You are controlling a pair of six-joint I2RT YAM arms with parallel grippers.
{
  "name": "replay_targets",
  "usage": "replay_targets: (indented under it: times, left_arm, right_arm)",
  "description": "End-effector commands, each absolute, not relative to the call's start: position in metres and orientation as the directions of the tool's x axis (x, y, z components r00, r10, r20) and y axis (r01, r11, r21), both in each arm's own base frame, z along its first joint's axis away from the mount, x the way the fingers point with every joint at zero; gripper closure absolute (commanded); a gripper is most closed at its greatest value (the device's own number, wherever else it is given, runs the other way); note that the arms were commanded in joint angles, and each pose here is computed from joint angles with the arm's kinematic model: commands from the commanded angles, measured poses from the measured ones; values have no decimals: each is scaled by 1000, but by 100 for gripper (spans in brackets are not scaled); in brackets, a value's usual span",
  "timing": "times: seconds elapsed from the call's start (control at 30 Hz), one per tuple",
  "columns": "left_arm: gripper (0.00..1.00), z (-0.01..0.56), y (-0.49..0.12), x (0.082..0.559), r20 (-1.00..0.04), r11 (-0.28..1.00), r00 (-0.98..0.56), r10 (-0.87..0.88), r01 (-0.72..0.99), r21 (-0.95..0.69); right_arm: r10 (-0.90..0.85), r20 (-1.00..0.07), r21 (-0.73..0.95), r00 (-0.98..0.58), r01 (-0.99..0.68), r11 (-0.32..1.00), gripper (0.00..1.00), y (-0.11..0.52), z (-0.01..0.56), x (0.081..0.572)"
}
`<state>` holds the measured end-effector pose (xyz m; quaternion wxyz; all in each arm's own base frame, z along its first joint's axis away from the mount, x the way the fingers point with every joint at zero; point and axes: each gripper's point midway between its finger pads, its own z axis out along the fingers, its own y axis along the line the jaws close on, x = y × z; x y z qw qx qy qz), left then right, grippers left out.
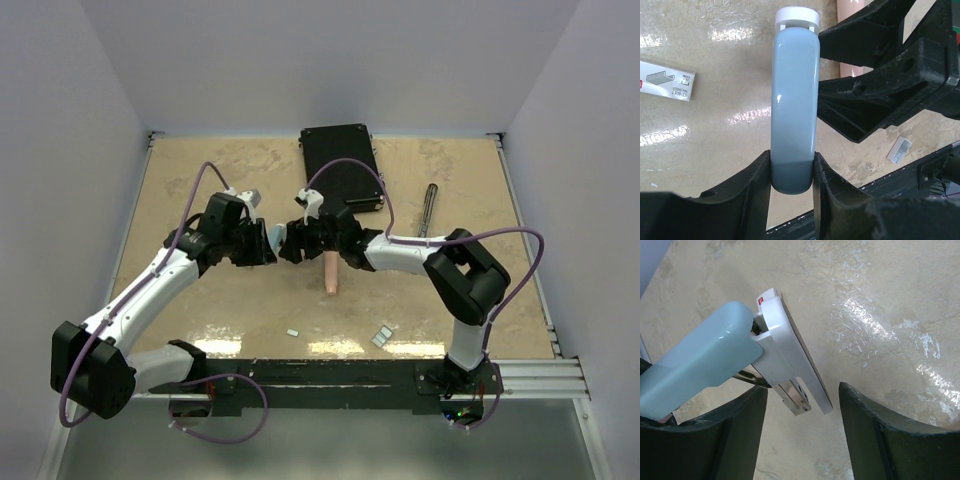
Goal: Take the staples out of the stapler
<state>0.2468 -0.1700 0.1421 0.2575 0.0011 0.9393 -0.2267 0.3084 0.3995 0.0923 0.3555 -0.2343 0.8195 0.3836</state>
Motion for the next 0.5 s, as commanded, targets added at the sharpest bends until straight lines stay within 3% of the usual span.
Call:
replay_targets:
  times: [0.0,0.3,0.47]
  left_arm:
    - [100,167,-180,256,-536,873,-838,-102,183,-452]
    - [100,164,-184,252,-523,860,-849,-77,209,-466]
    - [100,166,-190,250,-511,842,-857,-68,226,-490]
  right_arm:
    - [-102,-806,436,-583,-702,563,39,408,114,317]
    - [-98,-805,458,-585,-718,524,49,413,115,312]
    - [-101,-795,471,-598,-715,516,47,414,108,311]
